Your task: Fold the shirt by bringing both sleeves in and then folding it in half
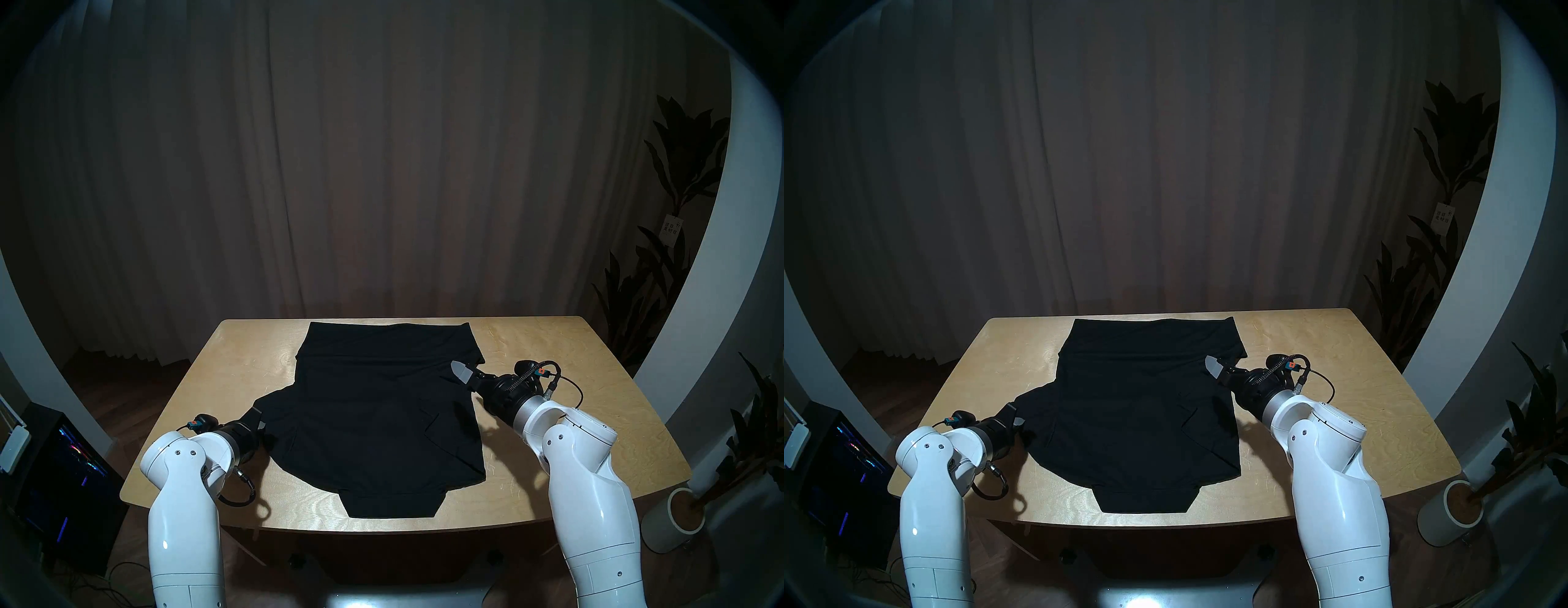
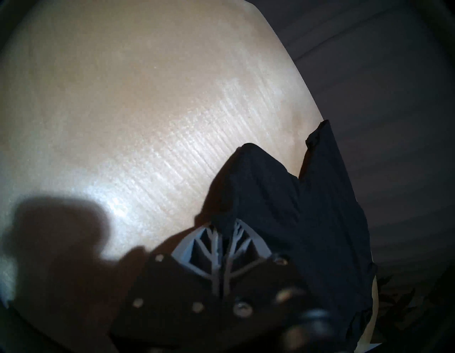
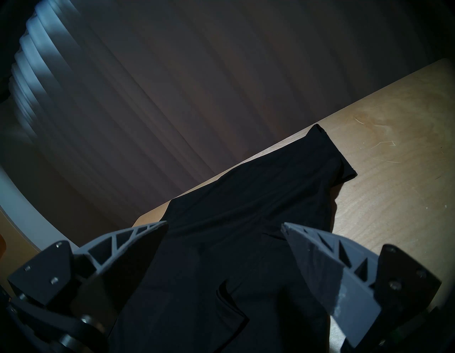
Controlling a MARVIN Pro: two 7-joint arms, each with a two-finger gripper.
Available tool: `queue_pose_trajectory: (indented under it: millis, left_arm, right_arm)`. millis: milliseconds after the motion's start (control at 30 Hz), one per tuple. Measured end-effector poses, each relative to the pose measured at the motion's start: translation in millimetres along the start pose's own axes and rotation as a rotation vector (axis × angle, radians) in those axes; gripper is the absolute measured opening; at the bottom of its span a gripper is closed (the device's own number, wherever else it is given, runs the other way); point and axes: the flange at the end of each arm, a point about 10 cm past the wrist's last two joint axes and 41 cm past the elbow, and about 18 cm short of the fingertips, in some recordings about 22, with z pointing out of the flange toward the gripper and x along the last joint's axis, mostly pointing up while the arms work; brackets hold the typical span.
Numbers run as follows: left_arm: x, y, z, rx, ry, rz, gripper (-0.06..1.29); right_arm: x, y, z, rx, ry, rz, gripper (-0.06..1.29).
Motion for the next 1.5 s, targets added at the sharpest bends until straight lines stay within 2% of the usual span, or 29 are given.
queue_pose_trajectory:
  millis: [33,300,533,767,967,1100,1267,1333,1400,1467,1500]
  left_arm:
    - [0.1,0.6,0.3,-0.001,0.0,0.002,-0.03]
    - [-4.9,10.2,-2.8,-0.015,0.005,0.038,-0.03]
    - [-7.2,40.3,-15.2,-0.112,0.023,0.043,-0.03]
    - [-15.4,69.2,-17.6,-0.189,0.006,0.052,-0.03]
    - [-30.5,84.5,-13.7,-0.219,-0.044,0.092,-0.03]
    - [-44.4,92.8,-10.6,-0.235,-0.1,0.153,-0.02]
    - [-61.7,100.7,-5.6,-0.25,-0.173,0.232,0.27]
    - [-66.9,102.4,-3.4,-0.251,-0.194,0.261,0.23]
    - [-70.9,103.5,-1.1,-0.252,-0.213,0.286,0.0]
    - [-73.0,104.1,0.6,-0.255,-0.226,0.303,-0.01]
    - [-74.0,104.5,1.3,-0.257,-0.233,0.312,0.07]
  right_arm:
    - [0.3,1,-0.3,-0.003,0.001,0.002,1.25]
    - [1.1,1,-0.6,0.0,0.008,0.007,1.25]
    - [0.6,0,0.2,0.007,0.02,0.004,1.25]
    - [-1.7,1,2.2,0.013,0.024,0.006,1.25]
    - [-2.2,3,3.0,0.003,0.034,-0.001,1.25]
    - [-2.3,7,3.1,-0.009,0.038,-0.004,1.25]
    - [-1.5,14,2.1,-0.024,0.042,-0.001,1.25]
    - [-1.2,16,1.6,-0.027,0.044,0.001,1.25]
    - [-0.7,19,1.0,-0.03,0.048,0.001,1.25]
    - [-0.4,21,0.5,-0.033,0.052,0.003,1.25]
    - [-0.2,22,0.2,-0.035,0.054,0.004,1.25]
